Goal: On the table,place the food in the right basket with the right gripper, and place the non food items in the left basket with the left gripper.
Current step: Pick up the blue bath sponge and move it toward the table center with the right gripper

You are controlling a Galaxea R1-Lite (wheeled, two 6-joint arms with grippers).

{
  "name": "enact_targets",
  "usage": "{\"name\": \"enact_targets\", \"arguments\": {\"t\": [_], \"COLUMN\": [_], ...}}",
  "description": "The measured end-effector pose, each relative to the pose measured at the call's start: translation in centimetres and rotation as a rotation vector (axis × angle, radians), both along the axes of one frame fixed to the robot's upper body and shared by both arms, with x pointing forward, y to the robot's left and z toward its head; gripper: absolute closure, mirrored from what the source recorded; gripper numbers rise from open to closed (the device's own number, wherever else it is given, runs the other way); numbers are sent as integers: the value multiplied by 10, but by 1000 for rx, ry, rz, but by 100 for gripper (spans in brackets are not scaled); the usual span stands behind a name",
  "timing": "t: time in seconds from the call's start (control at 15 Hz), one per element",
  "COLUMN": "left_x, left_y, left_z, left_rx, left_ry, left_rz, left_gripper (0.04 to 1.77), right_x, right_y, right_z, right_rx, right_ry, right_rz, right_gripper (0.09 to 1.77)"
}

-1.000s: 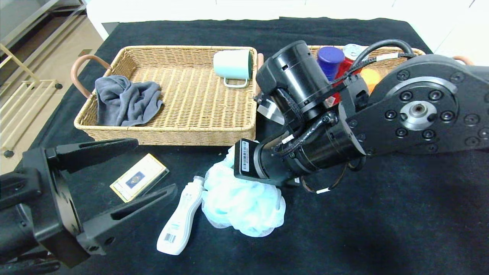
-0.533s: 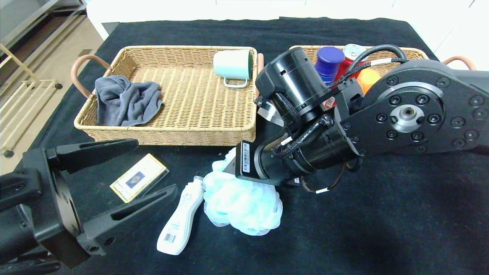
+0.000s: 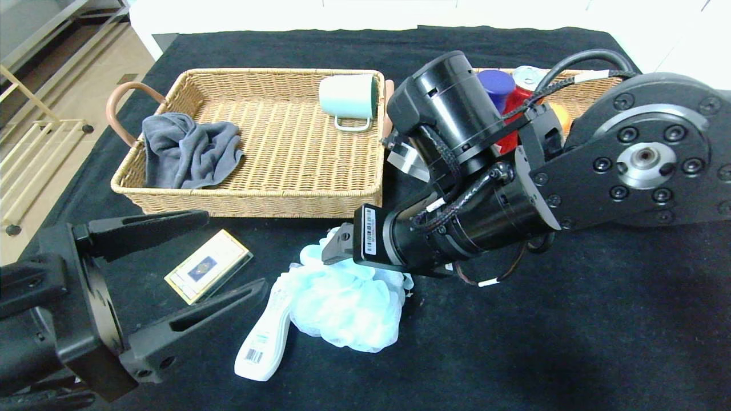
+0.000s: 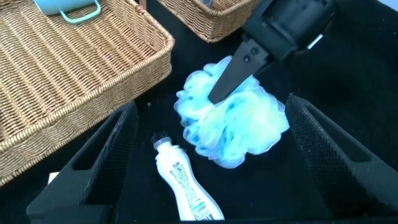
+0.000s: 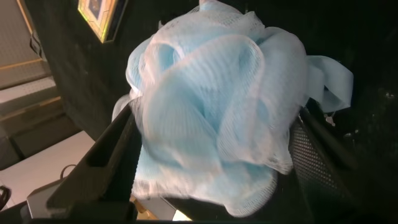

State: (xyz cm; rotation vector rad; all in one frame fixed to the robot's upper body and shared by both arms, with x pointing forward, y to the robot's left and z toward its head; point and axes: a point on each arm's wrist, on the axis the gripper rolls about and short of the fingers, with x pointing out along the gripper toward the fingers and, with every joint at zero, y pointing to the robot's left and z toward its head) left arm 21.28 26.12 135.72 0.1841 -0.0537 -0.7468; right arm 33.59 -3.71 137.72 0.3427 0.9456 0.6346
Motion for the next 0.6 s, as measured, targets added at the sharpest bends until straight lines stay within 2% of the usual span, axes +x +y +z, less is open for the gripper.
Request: {"name": "enact_targets", "arguments": {"t": [0.33, 0.6], "left_x": [1, 2], "left_y": [-1, -1], "left_z": [-1, -2], "left_rx": [2, 5], "left_ry": [6, 13], "left_rz": [-1, -1], "left_gripper": [9, 9], "right_x": [-9, -23], "right_y": [-9, -29], "right_z": [11, 28], "right_rx": [0, -18], "right_ry": [-8, -1], "right_rz": [9, 11], "right_gripper": [26, 21]}}
